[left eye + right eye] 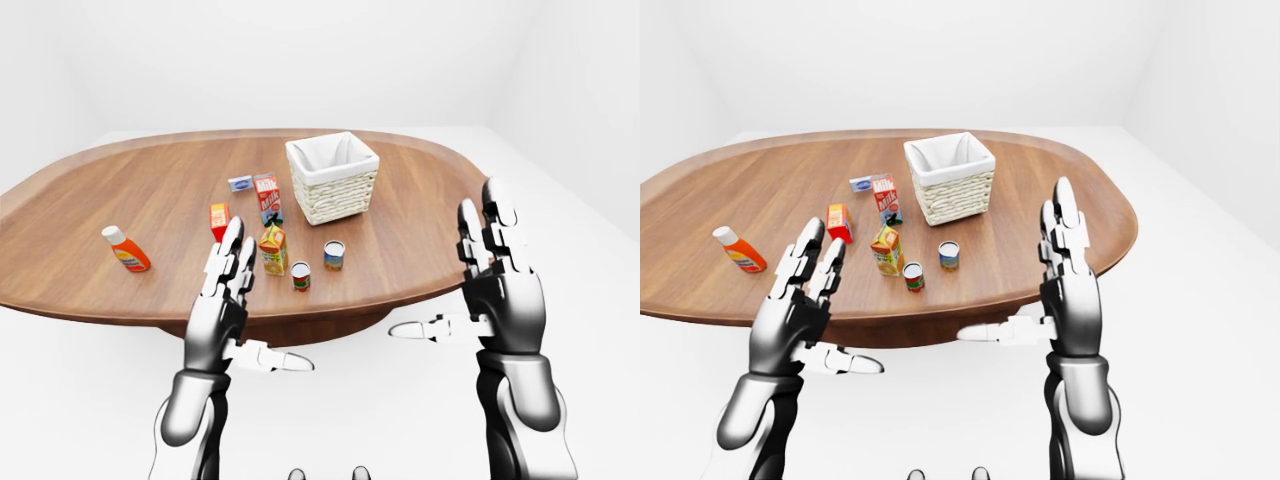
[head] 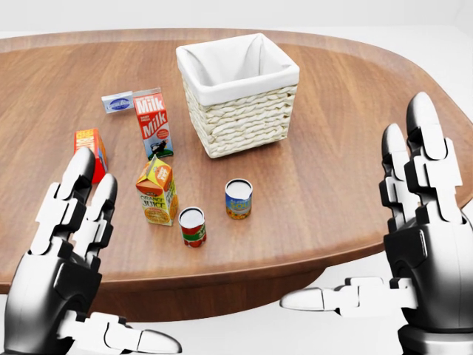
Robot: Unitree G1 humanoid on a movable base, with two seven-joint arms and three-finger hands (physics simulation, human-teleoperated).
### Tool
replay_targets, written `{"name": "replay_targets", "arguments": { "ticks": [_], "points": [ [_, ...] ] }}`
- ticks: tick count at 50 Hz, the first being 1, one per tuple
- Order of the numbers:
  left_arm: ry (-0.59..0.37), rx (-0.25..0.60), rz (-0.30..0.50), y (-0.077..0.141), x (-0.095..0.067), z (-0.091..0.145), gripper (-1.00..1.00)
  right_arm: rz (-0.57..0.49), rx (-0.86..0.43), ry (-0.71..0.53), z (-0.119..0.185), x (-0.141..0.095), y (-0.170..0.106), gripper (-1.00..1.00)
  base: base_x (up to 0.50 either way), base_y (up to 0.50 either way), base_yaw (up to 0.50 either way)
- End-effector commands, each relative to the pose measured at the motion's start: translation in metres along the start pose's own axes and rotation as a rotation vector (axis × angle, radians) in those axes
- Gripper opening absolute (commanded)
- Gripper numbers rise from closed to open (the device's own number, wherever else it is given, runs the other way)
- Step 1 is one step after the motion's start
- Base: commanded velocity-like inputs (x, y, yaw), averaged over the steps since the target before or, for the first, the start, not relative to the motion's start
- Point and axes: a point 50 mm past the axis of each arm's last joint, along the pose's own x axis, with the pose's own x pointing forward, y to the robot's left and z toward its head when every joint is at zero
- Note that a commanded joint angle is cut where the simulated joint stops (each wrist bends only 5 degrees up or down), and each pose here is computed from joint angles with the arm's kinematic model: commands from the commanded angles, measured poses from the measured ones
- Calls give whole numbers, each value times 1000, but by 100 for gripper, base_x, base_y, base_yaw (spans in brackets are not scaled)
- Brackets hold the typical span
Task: Pick up the orange juice, and put it in the basket.
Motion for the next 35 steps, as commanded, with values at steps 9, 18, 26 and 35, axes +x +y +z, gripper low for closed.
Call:
{"name": "replay_targets", "arguments": {
  "ticks": [9,18,26,35],
  "points": [
    [-34,47,-14,0,-4,13,100,-8,7,-55,11,3,-1,100,11,0,0],
    [-39,63,-22,-3,-6,11,100,-5,11,-35,7,2,1,100,27,-1,0],
    [-38,65,-21,-3,-6,10,100,0,9,-21,4,1,2,100,22,-1,0],
    [-33,65,-26,-4,-6,7,100,-2,15,-21,4,0,1,100,30,-8,0]
  ]
}}
